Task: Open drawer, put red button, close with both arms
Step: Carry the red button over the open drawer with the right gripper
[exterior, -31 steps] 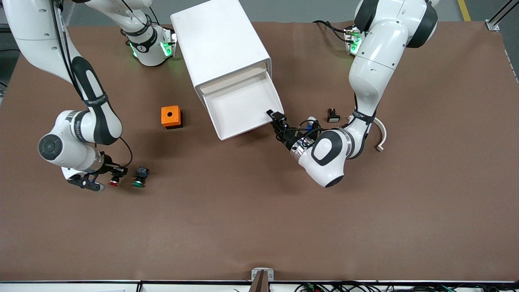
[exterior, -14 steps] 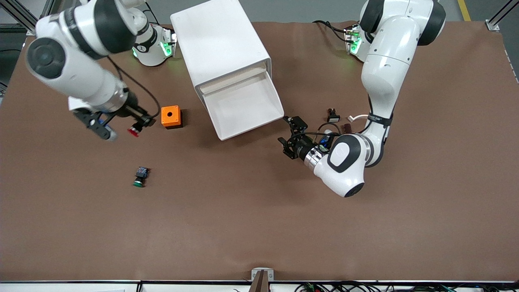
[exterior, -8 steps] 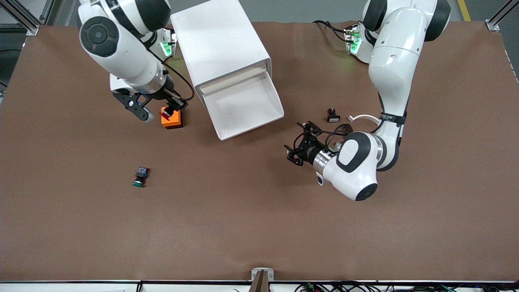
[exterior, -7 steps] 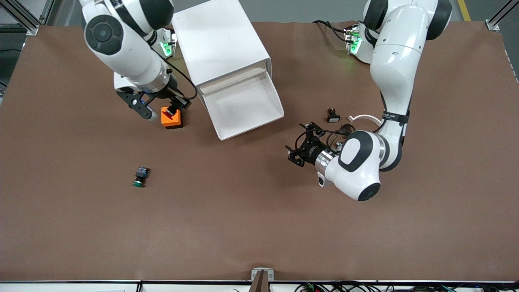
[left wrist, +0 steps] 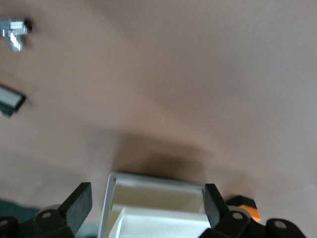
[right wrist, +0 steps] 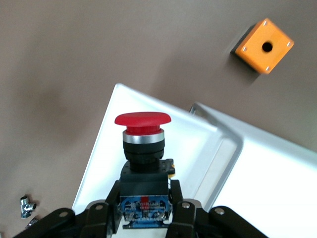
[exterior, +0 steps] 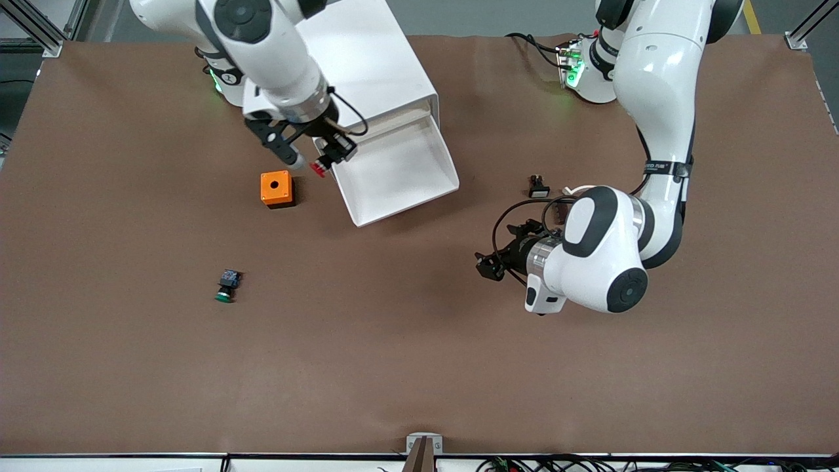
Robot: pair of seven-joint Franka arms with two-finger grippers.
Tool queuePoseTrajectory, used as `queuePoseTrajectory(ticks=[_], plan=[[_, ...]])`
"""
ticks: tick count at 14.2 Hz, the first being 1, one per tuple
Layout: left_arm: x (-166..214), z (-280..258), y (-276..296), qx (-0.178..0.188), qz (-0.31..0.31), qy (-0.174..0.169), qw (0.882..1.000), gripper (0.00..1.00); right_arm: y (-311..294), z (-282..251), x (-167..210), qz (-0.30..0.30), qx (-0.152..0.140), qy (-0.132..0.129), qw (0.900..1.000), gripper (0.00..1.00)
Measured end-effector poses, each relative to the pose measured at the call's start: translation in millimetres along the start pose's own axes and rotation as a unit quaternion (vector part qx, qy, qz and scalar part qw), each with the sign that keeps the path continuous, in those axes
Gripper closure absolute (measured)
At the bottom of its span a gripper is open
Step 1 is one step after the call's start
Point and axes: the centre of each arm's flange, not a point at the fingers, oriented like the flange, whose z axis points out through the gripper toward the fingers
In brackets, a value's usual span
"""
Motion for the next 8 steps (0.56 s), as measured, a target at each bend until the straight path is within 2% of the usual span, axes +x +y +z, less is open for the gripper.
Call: queuePoseTrajectory(ticks=[6, 8], plan=[[5.2, -0.5, 8.2, 0.005, 0.021, 0.09, 0.996, 0.0, -23.8, 68.1, -62.4, 0.031, 0.006, 0.011, 0.999, 0.59], [0.0, 0.3, 18.9, -0.002, 0.04, 0.135, 0.99, 0.0, -31.2, 95.3, -82.2, 0.038, 0.008, 0.014, 0.999, 0.59]])
